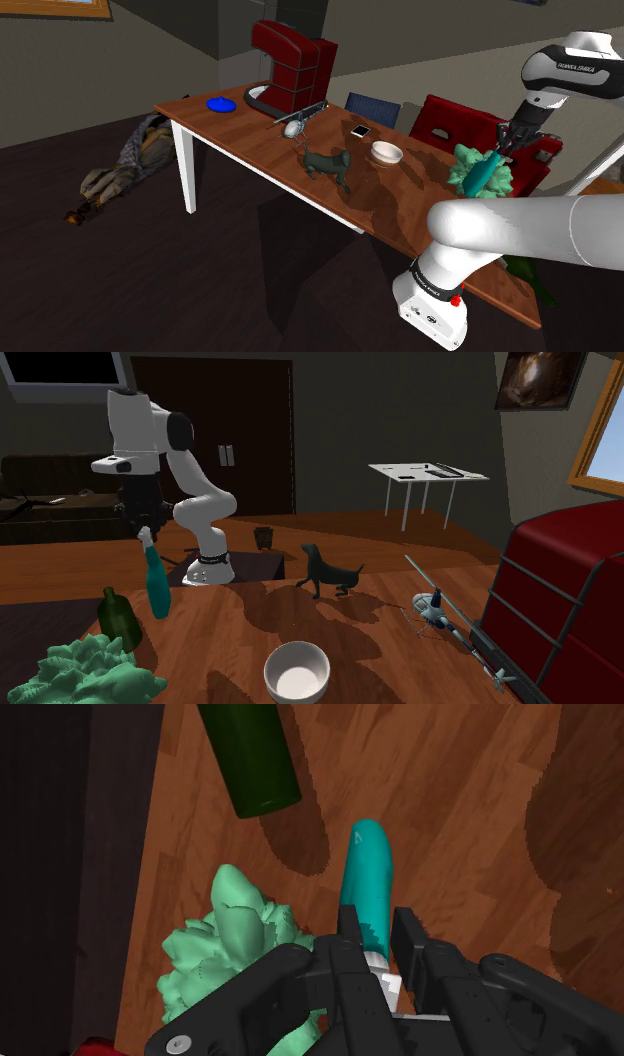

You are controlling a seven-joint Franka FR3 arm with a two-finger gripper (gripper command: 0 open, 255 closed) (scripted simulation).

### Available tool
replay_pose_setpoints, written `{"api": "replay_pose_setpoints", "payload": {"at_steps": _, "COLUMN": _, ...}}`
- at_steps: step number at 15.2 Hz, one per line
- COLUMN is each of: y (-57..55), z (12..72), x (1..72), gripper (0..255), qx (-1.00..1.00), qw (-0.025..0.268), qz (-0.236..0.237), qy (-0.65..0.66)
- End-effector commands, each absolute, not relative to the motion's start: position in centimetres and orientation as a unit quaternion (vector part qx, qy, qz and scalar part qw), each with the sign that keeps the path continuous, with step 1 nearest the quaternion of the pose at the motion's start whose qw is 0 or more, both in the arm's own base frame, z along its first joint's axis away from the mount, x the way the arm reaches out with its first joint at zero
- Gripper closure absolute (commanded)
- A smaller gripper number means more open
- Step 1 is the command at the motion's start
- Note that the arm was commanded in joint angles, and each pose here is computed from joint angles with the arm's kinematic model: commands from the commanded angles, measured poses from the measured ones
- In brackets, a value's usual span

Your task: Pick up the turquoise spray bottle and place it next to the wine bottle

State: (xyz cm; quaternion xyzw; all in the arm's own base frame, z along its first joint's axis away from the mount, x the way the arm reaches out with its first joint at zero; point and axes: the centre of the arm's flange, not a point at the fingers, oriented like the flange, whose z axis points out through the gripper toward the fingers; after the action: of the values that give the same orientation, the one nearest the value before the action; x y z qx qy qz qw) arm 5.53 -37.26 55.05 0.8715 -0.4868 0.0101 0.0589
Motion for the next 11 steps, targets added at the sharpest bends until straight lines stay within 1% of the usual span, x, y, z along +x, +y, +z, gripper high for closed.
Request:
{"api": "replay_pose_setpoints", "payload": {"at_steps": 1, "y": -37.3, "z": 54.0, "x": 5.5, "gripper": 255, "qx": 0.871, "qw": 0.059, "qz": 0.01, "qy": -0.487}}
{"api": "replay_pose_setpoints", "payload": {"at_steps": 11, "y": -37.3, "z": 48.7, "x": 5.5, "gripper": 255, "qx": 0.871, "qw": 0.059, "qz": 0.01, "qy": -0.487}}
